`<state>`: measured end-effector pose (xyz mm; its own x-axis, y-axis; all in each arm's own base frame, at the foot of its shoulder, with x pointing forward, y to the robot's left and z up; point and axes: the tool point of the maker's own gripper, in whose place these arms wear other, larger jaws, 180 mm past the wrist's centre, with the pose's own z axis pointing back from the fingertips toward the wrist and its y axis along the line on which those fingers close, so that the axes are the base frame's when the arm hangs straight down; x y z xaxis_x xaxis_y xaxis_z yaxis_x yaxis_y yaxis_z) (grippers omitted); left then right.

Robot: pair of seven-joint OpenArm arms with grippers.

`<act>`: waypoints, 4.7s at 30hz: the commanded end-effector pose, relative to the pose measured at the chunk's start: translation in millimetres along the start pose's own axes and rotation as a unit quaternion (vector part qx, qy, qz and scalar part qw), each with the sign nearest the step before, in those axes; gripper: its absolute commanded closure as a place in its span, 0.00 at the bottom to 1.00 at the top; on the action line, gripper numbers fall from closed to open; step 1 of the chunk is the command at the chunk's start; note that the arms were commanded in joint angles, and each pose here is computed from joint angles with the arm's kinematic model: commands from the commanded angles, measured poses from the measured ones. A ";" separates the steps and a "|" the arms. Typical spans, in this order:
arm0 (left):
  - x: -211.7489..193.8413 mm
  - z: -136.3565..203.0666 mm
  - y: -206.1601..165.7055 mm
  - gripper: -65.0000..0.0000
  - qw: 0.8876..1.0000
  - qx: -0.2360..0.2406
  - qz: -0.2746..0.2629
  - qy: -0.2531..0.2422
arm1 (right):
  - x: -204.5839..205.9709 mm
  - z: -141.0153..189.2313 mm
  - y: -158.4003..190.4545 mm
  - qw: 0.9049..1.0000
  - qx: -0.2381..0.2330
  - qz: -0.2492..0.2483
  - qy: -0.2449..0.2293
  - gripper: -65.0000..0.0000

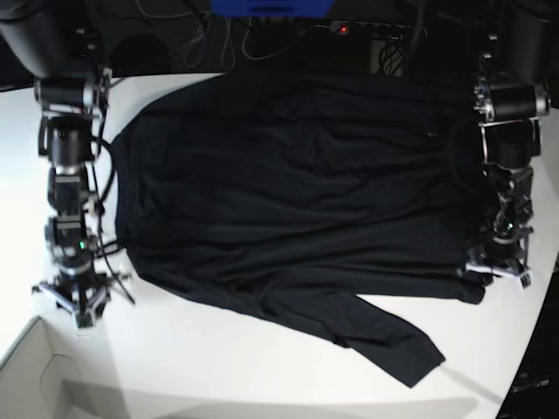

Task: Layout the t-shirt on the table in an organized manner, then fold the t-shirt properly
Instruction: 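Fold the held shirt edges with both grippers toward the collar, then lay the folded edge down and open both grippers, then grasp the shirt edge near the sleeve with the left gripper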

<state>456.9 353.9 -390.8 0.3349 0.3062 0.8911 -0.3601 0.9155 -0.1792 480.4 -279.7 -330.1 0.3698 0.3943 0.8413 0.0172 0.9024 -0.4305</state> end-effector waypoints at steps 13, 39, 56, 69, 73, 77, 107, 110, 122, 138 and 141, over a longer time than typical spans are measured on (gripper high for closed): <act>-0.4 -6.8 -15.7 0.71 0.999 -0.012 -0.036 0.004 | -14.1 70.2 122.9 0.977 0.193 0.039 0.084 1.00; 71.8 5.1 -53.7 0.71 0.996 -0.069 -0.014 -0.048 | 16.2 14.2 13.2 0.994 0.107 -0.013 0.022 1.00; -24.3 105.9 15.1 0.71 0.998 -0.047 0.002 0.035 | -75.5 131.4 108.3 0.978 0.156 -0.008 0.138 1.00; -29.3 49.8 34.6 0.71 0.996 0.005 0.019 0.082 | -97.7 64.1 77.3 0.971 0.161 -0.014 0.176 1.00; -2.2 37.2 24.0 0.71 0.998 0.001 0.011 0.062 | -79.1 54.9 58.1 0.979 0.145 -0.006 0.146 1.00; 26.6 36.9 13.3 0.71 0.999 -0.011 0.008 0.030 | -52.9 66.8 42.3 0.987 0.121 0.016 0.104 1.00; -78.1 253.7 20.4 0.58 0.984 -0.022 -0.058 0.169 | -92.9 172.9 72.8 0.981 0.156 0.025 0.117 0.99; -87.1 256.2 23.4 0.48 0.982 -0.014 -0.056 0.178 | -95.6 182.6 88.4 0.976 0.182 0.024 0.119 0.90; -69.2 231.4 12.5 0.48 0.988 -0.023 -0.037 0.150 | -111.5 194.4 114.4 0.969 0.205 -0.003 0.137 0.78; -104.8 251.3 28.8 0.48 0.979 -0.005 -0.038 0.199 | -170.9 217.7 97.5 0.958 0.191 -0.020 0.211 0.77; -108.7 254.0 31.6 0.47 0.978 -0.003 -0.040 0.205 | -165.2 218.6 93.7 0.961 0.186 -0.016 0.204 0.77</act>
<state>184.2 281.2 -394.4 0.6984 0.3214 0.6395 -0.3221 0.9390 -0.1202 231.0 -213.3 -429.8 0.6662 0.3035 0.6812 -0.2599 0.9507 -0.1693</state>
